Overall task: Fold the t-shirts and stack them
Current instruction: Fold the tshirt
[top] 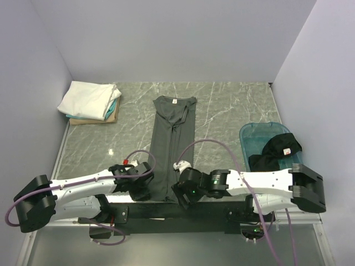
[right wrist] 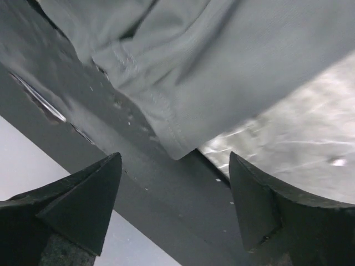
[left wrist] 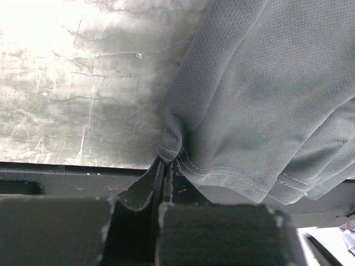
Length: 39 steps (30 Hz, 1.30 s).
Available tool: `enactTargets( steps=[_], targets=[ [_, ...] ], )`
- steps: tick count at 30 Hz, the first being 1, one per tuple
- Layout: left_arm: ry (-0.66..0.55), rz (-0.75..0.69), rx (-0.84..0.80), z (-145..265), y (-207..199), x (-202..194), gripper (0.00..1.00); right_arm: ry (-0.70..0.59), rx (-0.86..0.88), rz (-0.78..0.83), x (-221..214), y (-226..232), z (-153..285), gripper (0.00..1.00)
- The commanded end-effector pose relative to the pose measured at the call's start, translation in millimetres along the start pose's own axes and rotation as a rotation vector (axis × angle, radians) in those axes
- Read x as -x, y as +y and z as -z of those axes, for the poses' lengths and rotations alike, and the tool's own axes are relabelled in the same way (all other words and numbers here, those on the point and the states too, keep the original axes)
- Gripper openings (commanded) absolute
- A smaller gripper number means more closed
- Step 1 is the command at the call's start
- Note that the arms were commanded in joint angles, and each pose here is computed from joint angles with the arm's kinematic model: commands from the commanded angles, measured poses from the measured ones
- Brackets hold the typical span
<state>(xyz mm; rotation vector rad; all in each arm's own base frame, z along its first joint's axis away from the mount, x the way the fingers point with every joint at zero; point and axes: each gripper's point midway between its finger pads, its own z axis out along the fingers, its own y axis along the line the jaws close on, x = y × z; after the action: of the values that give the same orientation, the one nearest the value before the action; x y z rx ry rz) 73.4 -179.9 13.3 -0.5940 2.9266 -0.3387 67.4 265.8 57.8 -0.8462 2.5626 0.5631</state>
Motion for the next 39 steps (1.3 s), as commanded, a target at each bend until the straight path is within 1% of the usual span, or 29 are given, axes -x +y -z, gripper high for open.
enactTargets(
  steps=[1,3,4,7,10,15,17,18,19,21,22,23,24,25,27,31,32,33,35,36,38,39],
  targets=[
    [-0.028,-0.002,-0.005,-5.8,3.3,4.2,0.01,0.031,0.015,-0.02,-5.9,14.3,-8.6,0.83],
    [-0.036,0.004,-0.016,-3.5,3.2,5.5,0.01,0.045,0.017,-0.04,-11.3,17.7,-14.0,0.8],
    [-0.038,0.004,-0.022,-2.6,3.3,5.5,0.01,0.053,0.01,-0.046,-15.3,15.5,-17.1,0.76],
    [-0.036,0.0,-0.079,-1.1,-4.5,5.0,0.01,0.044,0.02,-0.07,-15.7,17.8,-22.4,0.68],
    [-0.04,-0.008,-0.113,-0.1,-11.3,5.9,0.01,0.052,-0.009,-0.077,-16.6,14.1,-25.5,0.63],
    [-0.041,0.001,-0.105,-2.1,-11.2,6.3,0.01,0.086,-0.049,-0.098,-28.5,5.3,-31.7,0.6],
    [-0.028,0.001,-0.112,-3.8,-10.9,3.3,0.01,0.086,-0.065,-0.105,-28.7,3.5,-34.5,0.51],
    [-0.029,0.005,-0.115,-3.9,-11.3,3.7,0.01,0.081,-0.071,-0.109,-28.1,2.6,-35.9,0.45],
    [-0.03,0.004,-0.113,-4.1,-10.5,3.8,0.01,0.073,-0.08,-0.109,-26.2,1.4,-36.6,0.35],
    [-0.048,-0.005,-0.129,-0.6,-14.6,7.2,0.01,0.035,-0.109,-0.112,-16.4,-1.9,-35.9,0.29],
    [-0.057,-0.005,-0.133,1.1,-16.2,9.2,0.01,0.024,-0.114,-0.113,-12.2,-1.8,-34.3,0.21],
    [-0.068,-0.011,-0.157,6.9,-23.4,11.5,0.01,-0.003,-0.139,-0.115,-5.7,-5.3,-32.5,0.18],
    [-0.1,-0.01,-0.162,9.6,-26.1,18.0,0.01,-0.016,-0.147,-0.119,1.2,-4.6,-29.1,0.14],
    [-0.116,-0.013,-0.152,11.9,-24.9,21.0,0.01,-0.039,-0.153,-0.124,7.6,-4.8,-25.7,0.07],
    [-0.167,-0.011,-0.176,23.1,-36.0,31.8,0.01,-0.075,-0.171,-0.146,21.4,-9.2,-20.3,0.0],
    [-0.258,-0.005,-0.209,40.0,-53.1,51.7,0.01,-0.16,-0.175,-0.201,52.3,-21.0,-6.5,0.0],
    [-0.283,0.0,-0.241,47.1,-65.2,58.6,0.01,-0.172,-0.166,-0.191,58.5,-22.9,-4.3,0.0],
    [-0.31,-0.001,-0.249,51.1,-69.8,68.6,0.01,-0.202,-0.149,-0.218,73.1,-26.0,-0.8,0.0],
    [-0.366,0.01,-0.296,64.4,-91.6,88.6,0.01,-0.235,-0.149,-0.216,87.9,-32.1,2.8,0.0],
    [-0.397,0.015,-0.295,67.8,-94.8,103.4,0.01,-0.254,-0.142,-0.222,98.6,-32.6,5.6,0.0],
    [-0.44,0.003,-0.335,79.4,-115.0,123.8,0.01,-0.296,-0.168,-0.233,119.7,-45.9,12.3,0.0],
    [-0.462,0.024,-0.336,82.0,-117.6,137.6,0.01,-0.307,-0.181,-0.231,126.3,-50.3,13.5,0.0]
  ],
)
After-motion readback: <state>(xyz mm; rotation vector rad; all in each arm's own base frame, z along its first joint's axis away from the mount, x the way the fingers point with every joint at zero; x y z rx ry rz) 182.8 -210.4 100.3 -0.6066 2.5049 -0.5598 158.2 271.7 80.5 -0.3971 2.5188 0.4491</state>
